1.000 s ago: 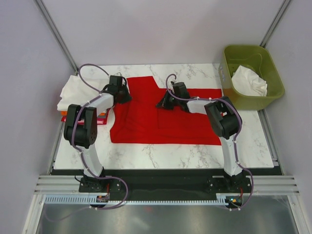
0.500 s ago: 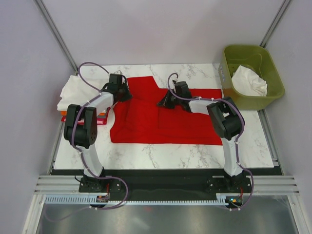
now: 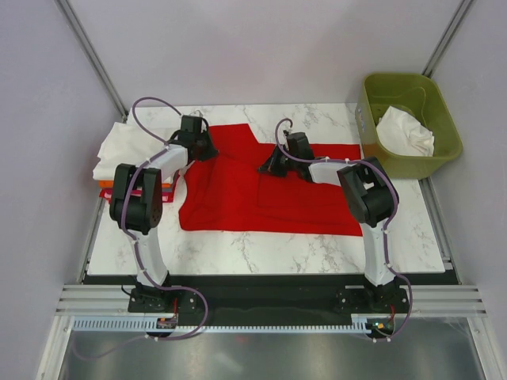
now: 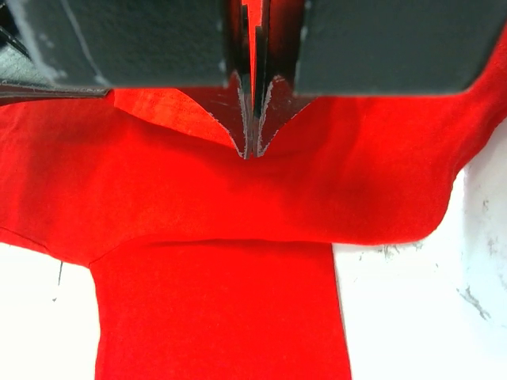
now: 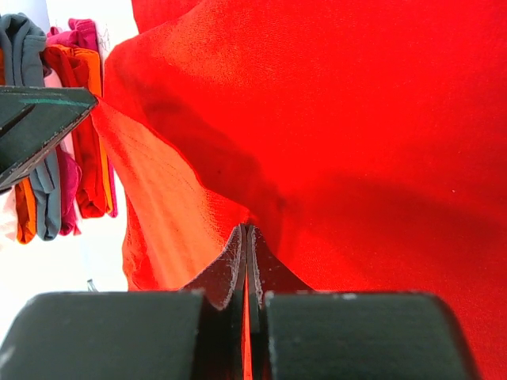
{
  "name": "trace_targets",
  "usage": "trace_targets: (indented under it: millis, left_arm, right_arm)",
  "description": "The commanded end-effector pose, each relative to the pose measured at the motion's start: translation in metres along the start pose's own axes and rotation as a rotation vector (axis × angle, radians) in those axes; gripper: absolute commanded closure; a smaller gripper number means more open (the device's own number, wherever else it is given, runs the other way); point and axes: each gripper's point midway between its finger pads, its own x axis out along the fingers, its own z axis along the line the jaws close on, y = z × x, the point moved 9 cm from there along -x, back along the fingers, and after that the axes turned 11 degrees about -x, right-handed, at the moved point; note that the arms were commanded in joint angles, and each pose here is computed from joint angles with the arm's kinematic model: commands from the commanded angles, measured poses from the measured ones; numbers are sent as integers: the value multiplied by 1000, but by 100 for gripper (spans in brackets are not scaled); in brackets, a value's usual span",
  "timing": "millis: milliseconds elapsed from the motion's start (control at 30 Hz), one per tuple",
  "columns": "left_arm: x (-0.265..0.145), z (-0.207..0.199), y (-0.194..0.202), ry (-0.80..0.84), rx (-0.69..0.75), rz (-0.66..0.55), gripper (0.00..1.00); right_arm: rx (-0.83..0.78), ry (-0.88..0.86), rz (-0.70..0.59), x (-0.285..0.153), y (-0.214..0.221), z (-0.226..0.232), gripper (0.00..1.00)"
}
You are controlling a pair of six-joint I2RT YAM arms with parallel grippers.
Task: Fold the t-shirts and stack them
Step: Fold the tshirt
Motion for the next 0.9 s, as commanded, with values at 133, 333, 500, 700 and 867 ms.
trace_targets:
  millis: [133, 333, 500, 700, 867]
  left_arm:
    - [4, -9, -11, 23, 25, -18, 98]
    - [2, -11, -15, 20, 31, -33, 98]
    - [6, -12, -15, 32, 40, -19, 77]
    - [-5, -20, -26, 43, 69, -61, 48]
    - [-10, -33, -49, 32, 98, -124, 41]
  right_arm:
    - [-55, -50, -62, -6, -22, 19, 100]
    - [-65, -34, -61, -8, -23, 19, 98]
    - [-63, -17, -65, -5, -22, 16, 78]
    - [-126, 72, -104, -15, -37, 20, 59]
    - [-200, 167, -150, -38, -51, 23, 62]
